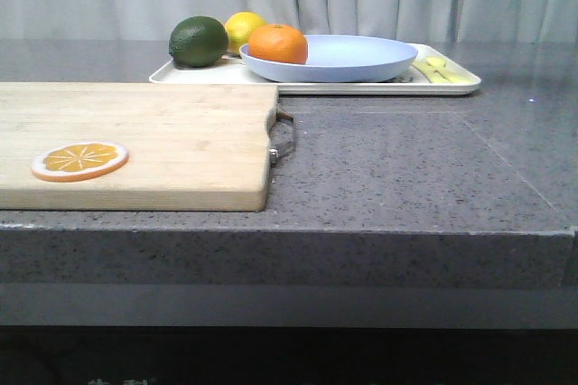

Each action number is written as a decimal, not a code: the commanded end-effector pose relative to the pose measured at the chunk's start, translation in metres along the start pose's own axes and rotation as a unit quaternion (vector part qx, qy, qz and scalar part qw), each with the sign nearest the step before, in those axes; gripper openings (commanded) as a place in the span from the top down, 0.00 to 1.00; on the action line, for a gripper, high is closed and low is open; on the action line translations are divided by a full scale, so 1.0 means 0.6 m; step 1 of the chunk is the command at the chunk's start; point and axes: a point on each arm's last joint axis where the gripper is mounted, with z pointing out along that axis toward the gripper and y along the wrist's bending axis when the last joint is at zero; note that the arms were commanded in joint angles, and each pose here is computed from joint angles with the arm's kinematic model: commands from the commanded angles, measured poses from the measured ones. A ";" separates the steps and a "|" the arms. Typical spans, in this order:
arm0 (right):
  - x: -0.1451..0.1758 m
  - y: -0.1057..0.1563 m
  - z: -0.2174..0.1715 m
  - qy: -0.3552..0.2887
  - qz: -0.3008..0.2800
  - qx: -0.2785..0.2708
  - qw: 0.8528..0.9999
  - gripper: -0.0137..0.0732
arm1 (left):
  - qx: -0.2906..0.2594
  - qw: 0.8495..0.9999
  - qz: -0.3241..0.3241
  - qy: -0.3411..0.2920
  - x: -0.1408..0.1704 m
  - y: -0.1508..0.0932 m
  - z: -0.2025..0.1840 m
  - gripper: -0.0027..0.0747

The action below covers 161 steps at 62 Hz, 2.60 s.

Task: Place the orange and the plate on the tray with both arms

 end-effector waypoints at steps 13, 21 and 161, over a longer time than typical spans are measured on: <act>0.116 -0.013 -0.166 0.060 -0.062 0.106 0.991 0.91 | 0.004 0.999 -0.004 -0.050 -0.025 -0.002 -0.004 0.99; 0.190 -0.022 -0.195 0.097 -0.065 0.128 0.985 0.91 | 0.004 0.999 -0.004 -0.050 -0.025 -0.002 -0.004 0.99; 0.563 -0.043 -0.278 -0.323 -0.089 0.078 0.939 0.91 | 0.007 0.998 -0.008 -0.062 -0.013 -0.002 0.003 0.99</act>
